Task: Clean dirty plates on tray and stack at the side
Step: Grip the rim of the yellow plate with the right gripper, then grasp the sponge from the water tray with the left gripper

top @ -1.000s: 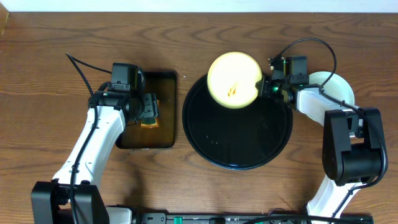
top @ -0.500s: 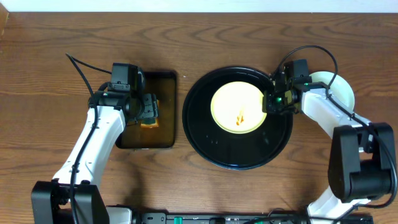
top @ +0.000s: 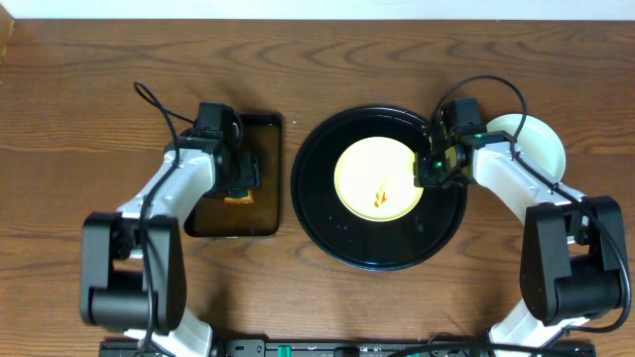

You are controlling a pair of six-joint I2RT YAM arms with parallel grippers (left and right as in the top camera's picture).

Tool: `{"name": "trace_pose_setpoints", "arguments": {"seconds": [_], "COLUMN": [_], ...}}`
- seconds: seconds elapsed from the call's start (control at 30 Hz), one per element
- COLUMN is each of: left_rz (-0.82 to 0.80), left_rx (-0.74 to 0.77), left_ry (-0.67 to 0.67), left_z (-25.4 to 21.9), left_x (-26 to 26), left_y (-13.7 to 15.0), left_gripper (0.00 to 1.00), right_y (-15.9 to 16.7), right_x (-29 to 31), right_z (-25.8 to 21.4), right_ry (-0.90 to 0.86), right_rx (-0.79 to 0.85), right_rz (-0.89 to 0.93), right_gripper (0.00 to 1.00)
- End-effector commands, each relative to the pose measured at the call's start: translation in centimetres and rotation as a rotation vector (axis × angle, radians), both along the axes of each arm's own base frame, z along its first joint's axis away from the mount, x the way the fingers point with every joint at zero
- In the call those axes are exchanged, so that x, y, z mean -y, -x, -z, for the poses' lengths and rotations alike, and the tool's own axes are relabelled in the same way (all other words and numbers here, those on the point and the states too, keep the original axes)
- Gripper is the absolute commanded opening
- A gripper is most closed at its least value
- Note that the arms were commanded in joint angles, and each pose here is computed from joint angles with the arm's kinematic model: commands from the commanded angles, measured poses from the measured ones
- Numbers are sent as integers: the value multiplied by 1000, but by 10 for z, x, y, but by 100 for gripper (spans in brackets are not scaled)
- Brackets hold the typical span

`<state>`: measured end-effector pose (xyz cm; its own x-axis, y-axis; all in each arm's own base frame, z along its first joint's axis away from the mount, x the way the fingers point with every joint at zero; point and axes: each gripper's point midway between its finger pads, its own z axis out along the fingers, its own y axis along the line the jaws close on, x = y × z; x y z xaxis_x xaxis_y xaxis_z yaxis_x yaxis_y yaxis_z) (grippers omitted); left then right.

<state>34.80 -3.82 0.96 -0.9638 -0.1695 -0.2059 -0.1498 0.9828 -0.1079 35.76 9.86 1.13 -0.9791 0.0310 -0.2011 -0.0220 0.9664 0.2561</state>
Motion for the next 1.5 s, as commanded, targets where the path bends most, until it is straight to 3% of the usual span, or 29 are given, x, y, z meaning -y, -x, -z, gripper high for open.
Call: {"name": "trace_pose_setpoints", "arguments": {"seconds": [0.0,0.1,0.87,1.17,1.47], "left_rz": [2,1,-33,-34,-36], "left_rx": [-61,-75,455,633,700], "left_ry": [5,4,-29,-15,-9], "left_z": [22,26,-129,-192,-212], "left_x": [2,2,-8,-9,-9], "left_y": [9,11,-40,-33,-32], "left_gripper": [53,8,7,7,7], "right_y": [-1,-1,0,0,0], "right_x": [-4,-4,-4,-4,-4], "right_z": [-4,-4,-4,-4,-4], "right_ry": [13,13,15,15,16], "right_rx": [18,17,17,17,16], "right_rz": [-28,-28,-29,-31,-31], "right_gripper": [1,1,1,1,1]}}
